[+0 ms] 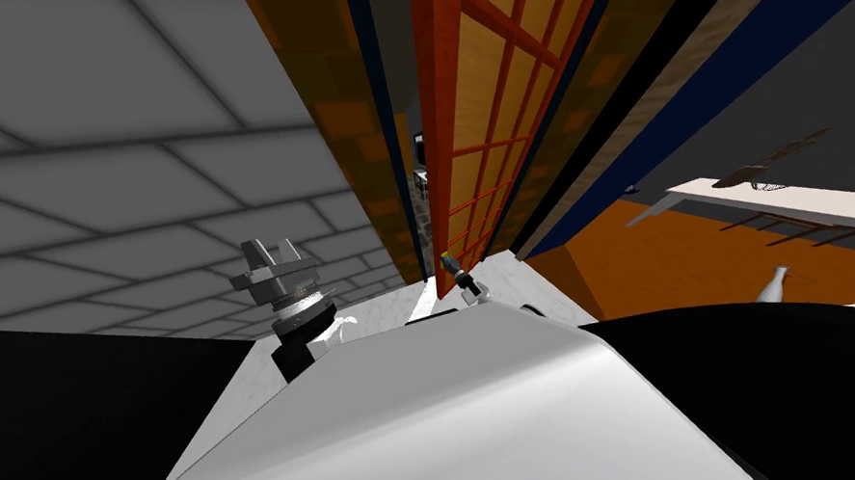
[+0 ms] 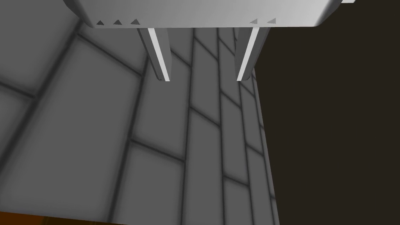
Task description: Pull the door open
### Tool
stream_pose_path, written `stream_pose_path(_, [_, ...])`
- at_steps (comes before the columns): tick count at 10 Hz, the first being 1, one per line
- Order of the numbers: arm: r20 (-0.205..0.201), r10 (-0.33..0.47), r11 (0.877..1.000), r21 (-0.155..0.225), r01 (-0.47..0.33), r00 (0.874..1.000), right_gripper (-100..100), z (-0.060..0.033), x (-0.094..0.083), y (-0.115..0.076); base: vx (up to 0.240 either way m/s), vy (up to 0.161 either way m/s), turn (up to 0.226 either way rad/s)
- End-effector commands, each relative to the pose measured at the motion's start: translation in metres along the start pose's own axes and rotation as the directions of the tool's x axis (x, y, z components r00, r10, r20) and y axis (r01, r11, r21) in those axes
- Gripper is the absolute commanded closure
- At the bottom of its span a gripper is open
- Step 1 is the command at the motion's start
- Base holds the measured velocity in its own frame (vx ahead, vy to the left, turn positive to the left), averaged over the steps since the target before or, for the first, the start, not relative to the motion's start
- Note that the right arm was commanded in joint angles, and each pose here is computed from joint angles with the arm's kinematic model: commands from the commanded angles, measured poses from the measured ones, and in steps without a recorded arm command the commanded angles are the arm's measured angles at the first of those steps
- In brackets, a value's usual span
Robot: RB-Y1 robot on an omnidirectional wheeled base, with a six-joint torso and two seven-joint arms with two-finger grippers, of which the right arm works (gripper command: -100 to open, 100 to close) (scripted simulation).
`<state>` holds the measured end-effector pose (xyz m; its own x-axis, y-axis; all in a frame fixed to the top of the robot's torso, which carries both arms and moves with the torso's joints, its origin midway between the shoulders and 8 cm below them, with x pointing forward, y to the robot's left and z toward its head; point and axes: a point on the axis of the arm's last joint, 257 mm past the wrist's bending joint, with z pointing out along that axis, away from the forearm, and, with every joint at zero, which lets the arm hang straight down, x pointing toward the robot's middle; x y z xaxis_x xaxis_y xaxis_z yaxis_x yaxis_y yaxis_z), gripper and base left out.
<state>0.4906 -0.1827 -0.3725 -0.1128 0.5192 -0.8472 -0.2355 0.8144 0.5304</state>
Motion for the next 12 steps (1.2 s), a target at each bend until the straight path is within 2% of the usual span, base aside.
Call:
stream_pose_path(1, [-0.021, 0.017, 1.000, -0.009, -0.017, 1.000, 100, -0.0044, 0.017, 0.009, 0.003, 0.006, -0.004])
stream_pose_path(4, [-0.007, 0.117, 0.993, 0.008, -0.117, 0.993, 100, -0.0073, 0.013, 0.003, -0.036, -0.024, 0.117])
stream_pose_path(7, [-0.006, 0.123, 0.992, 0.008, -0.123, 0.992, 100, -0.0073, 0.013, 0.003, -0.015, -0.009, 0.019])
stream_pose_path(8, [0.000, 0.161, 0.987, 0.014, -0.161, 0.987, 100, -0.0084, 0.012, 0.000, -0.014, -0.019, 0.109])
stream_pose_path(9, [0.000, 0.161, 0.987, 0.014, -0.161, 0.987, 100, -0.0084, 0.012, 0.000, -0.016, -0.021, 0.039])
stream_pose_path(10, [0.007, 0.203, 0.979, 0.019, -0.203, 0.979, 100, -0.0097, 0.010, -0.002, -0.019, -0.016, 0.090])
stream_pose_path(11, [0.007, 0.203, 0.979, 0.019, -0.203, 0.979, 100, -0.0097, 0.010, -0.002, -0.031, -0.028, 0.044])
stream_pose_path(12, [0.015, 0.244, 0.969, 0.024, -0.245, 0.970, 100, -0.0111, 0.008, -0.005, -0.045, -0.024, 0.096])
